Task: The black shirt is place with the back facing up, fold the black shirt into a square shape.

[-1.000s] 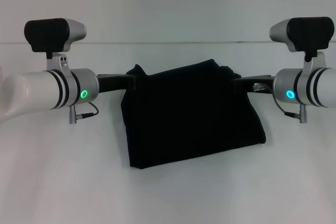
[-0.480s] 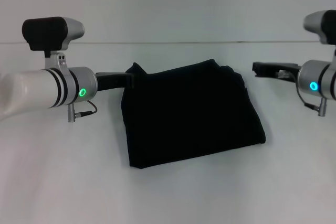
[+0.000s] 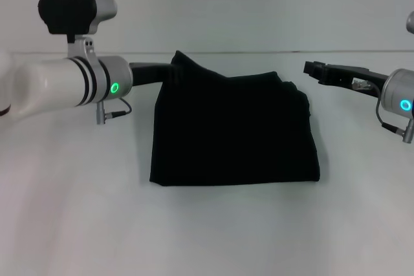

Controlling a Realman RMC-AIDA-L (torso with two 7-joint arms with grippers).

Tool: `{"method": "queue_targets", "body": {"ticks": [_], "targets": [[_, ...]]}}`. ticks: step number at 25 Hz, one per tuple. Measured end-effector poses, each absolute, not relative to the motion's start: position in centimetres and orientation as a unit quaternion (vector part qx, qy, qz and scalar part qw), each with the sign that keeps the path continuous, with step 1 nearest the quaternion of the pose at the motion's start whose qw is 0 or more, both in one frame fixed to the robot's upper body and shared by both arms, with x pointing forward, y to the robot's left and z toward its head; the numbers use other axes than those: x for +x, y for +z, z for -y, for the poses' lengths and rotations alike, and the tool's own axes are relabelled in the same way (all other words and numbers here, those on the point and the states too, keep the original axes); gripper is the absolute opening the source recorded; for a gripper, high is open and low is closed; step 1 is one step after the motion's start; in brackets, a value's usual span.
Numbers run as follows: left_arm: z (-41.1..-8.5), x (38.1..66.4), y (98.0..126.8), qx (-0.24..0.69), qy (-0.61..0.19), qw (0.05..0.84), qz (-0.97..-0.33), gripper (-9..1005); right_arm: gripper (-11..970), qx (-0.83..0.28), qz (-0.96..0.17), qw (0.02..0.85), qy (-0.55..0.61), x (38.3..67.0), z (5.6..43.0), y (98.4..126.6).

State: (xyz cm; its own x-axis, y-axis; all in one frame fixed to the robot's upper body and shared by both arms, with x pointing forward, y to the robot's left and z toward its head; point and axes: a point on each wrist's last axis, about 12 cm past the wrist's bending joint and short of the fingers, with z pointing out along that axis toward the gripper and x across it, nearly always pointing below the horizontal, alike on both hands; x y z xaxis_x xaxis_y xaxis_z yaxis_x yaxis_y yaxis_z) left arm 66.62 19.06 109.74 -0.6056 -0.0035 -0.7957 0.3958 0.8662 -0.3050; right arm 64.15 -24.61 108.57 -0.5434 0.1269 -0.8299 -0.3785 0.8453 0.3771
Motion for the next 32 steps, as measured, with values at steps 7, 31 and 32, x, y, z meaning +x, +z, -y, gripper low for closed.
{"method": "queue_targets", "body": {"ticks": [7, 31, 32], "targets": [[-18.7, 67.2, 110.4, 0.121, -0.225, 0.438, -0.862, 67, 299, -0.078, -0.826, 0.485, 0.276, 63.9, 25.0, 108.7], [-23.7, 63.9, 111.5, 0.126, -0.296, 0.453, -0.831, 450, 662, -0.101, -0.795, 0.508, 0.316, 62.4, 27.0, 109.5], [-24.0, 63.4, 111.6, 0.126, -0.318, 0.453, -0.823, 490, 671, -0.107, -0.788, 0.513, 0.323, 62.0, 27.3, 109.6]]}}
